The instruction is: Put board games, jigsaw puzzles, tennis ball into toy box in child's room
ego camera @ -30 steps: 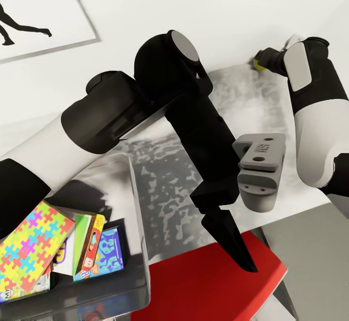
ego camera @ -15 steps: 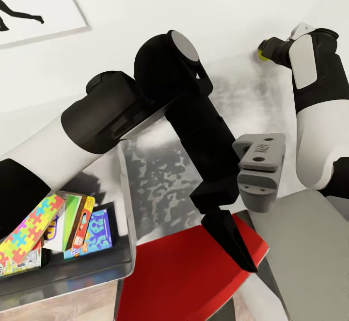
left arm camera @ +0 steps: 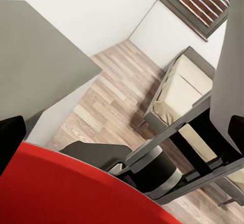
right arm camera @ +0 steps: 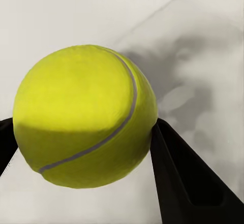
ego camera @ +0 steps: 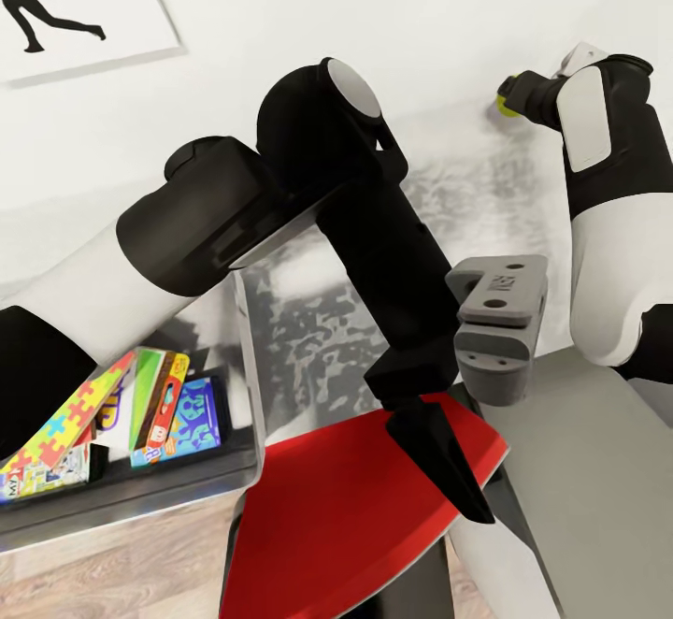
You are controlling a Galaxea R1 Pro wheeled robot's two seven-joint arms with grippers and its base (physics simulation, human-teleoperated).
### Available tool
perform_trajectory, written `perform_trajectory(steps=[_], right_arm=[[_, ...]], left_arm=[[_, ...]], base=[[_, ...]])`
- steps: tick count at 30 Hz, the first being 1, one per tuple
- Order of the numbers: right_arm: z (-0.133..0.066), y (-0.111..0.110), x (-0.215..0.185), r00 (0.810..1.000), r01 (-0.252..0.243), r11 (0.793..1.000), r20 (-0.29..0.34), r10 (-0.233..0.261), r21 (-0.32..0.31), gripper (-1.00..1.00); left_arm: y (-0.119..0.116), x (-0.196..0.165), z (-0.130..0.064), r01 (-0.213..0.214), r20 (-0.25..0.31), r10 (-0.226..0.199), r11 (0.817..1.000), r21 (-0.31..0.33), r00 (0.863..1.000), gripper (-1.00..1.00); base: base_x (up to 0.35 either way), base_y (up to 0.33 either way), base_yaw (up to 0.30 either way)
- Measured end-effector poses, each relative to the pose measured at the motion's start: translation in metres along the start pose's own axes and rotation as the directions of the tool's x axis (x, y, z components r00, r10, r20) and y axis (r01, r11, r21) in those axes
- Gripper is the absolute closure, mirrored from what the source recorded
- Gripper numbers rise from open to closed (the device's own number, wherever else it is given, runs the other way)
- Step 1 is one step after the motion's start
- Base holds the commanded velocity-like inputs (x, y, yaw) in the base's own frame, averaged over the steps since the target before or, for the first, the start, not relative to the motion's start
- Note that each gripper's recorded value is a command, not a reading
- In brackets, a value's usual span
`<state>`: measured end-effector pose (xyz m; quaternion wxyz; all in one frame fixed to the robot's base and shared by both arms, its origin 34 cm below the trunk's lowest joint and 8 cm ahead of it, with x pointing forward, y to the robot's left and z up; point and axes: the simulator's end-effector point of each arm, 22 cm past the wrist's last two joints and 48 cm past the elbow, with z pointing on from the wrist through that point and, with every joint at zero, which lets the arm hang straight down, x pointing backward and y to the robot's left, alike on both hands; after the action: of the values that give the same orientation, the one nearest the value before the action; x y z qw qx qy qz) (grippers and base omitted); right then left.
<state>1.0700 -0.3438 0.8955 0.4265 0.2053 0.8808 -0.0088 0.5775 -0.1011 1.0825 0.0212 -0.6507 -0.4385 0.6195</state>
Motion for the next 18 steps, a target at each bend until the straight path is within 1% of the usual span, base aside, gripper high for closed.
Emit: perform_trajectory(steps=[14,18], right_arm=[[-0.012,0.004,-0.017,1.000,-0.005,1.000,0.019,0.005,-0.007,1.00],[-0.016,0.005,-0.022,1.000,-0.006,1.000,0.024,0.006,-0.009,1.00]], left_arm=[[-0.007,-0.008,-0.001,-0.012,-0.014,0.012,1.000,-0.014,1.000,-1.00],[-0.009,-0.010,-0.001,-0.015,-0.018,0.015,1.000,-0.018,1.000,-1.00]], base=[[-0.001,0.000,-0.020],[-0.063,0.038,-0.001]])
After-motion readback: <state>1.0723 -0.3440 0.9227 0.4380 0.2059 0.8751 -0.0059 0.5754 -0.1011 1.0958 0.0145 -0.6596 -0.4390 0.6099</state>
